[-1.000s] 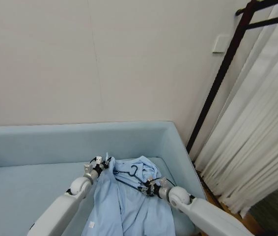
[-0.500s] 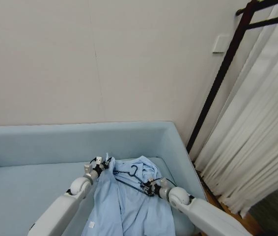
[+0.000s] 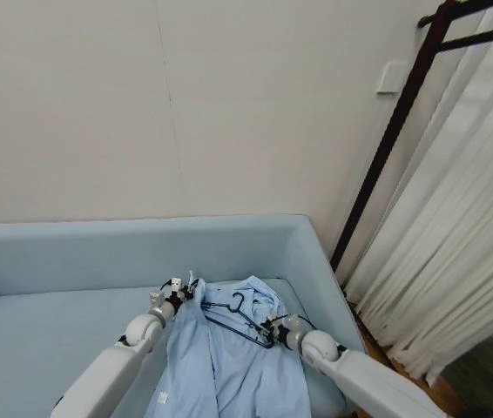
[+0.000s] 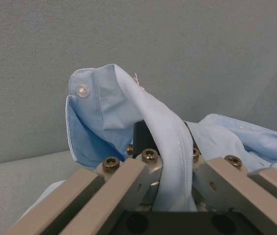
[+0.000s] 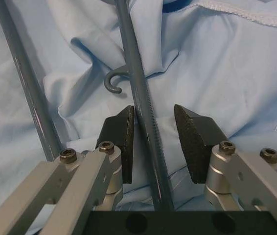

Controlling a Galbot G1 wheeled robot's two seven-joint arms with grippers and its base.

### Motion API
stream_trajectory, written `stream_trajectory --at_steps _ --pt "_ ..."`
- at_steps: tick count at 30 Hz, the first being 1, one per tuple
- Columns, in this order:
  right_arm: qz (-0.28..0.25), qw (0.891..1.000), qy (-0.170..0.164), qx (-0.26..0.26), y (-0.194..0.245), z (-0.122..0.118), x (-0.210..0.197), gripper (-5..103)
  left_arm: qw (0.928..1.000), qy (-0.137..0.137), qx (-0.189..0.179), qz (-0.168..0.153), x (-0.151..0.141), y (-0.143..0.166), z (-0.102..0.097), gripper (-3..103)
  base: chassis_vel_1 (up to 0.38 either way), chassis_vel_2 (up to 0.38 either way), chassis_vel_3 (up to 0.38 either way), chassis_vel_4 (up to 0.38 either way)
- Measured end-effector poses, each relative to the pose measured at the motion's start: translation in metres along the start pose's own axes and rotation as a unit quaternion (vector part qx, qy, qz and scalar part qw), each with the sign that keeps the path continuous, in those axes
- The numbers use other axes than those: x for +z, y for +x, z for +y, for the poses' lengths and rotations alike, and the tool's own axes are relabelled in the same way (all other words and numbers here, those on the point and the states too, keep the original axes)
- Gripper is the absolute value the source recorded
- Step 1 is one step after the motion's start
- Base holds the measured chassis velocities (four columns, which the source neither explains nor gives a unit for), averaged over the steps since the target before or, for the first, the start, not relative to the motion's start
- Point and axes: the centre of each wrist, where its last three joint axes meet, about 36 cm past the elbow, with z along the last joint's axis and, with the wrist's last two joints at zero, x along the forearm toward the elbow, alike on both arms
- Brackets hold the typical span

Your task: Pick up the clothes from the sofa and hang them on the clothes hanger.

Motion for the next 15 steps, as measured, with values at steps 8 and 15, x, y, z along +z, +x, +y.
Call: stream_trajectory --at_steps 8,15 --pt "0.004 1.000 0.013 -0.005 -0.0042 0.0080 0.0011 28 1.0000 0.003 0.002 0.000 0.0021 -0.0019 -0.0028 0 0.000 0.000 0.000 0.000" --pt "0.008 1.000 0.021 -0.002 -0.0096 0.0099 0.0040 14 1.0000 0.003 0.003 -0.001 0.0019 -0.0014 -0.0033 0 0.000 0.000 0.000 0.000"
